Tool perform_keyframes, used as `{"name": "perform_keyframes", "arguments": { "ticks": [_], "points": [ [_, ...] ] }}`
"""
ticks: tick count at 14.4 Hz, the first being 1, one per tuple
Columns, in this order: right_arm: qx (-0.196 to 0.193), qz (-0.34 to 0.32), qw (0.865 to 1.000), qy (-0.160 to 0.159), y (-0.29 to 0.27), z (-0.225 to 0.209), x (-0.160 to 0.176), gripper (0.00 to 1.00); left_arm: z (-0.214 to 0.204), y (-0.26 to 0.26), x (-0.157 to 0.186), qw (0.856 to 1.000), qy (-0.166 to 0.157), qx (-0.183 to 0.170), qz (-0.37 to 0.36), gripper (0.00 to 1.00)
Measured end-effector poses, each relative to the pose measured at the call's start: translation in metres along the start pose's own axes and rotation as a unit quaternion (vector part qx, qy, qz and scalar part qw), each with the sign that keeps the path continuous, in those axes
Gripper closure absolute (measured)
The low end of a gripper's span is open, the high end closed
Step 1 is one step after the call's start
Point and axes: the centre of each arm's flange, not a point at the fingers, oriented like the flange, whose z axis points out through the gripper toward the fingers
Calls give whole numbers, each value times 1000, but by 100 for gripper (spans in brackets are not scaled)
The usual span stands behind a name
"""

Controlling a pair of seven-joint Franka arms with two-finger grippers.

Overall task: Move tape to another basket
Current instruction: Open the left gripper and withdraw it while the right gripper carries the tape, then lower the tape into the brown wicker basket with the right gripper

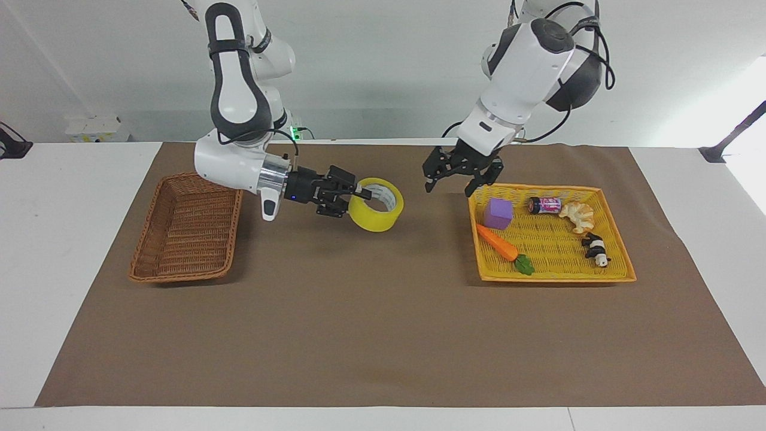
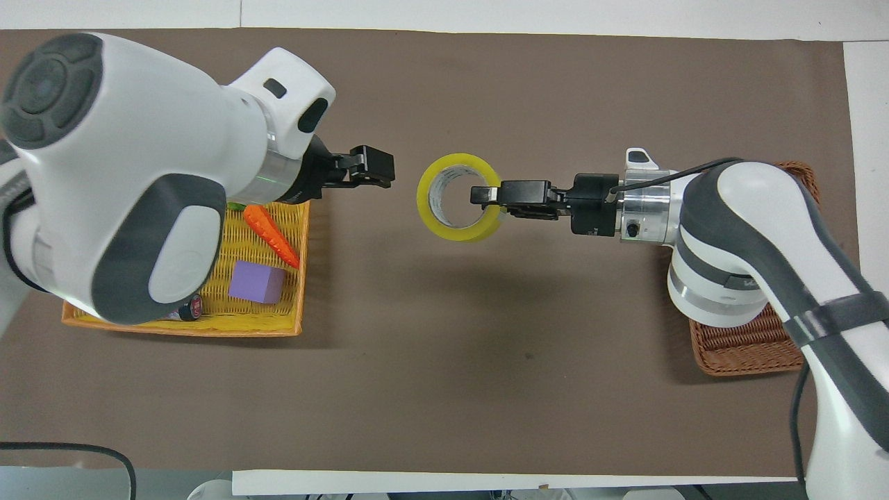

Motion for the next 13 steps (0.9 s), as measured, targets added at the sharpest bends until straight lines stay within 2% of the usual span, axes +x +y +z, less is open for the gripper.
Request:
{"name": "perform_keyframes", "arguments": {
  "ticks": [2,4,9,13],
  "points": [
    [-12,-3,1000,-5,10,-31,7,48,-16,-42,11,999,3,51,-18,0],
    [-27,-3,999,-19,26,-71,12,48,-30,-85,25,996,10,80,-33,0],
    [-60,14,997,-34,63,-201,10,48,-59,-204,59,995,10,95,-1,0],
    [-80,20,996,-47,85,-278,-5,48,-59,-230,62,995,4,98,6,0]
  ]
}}
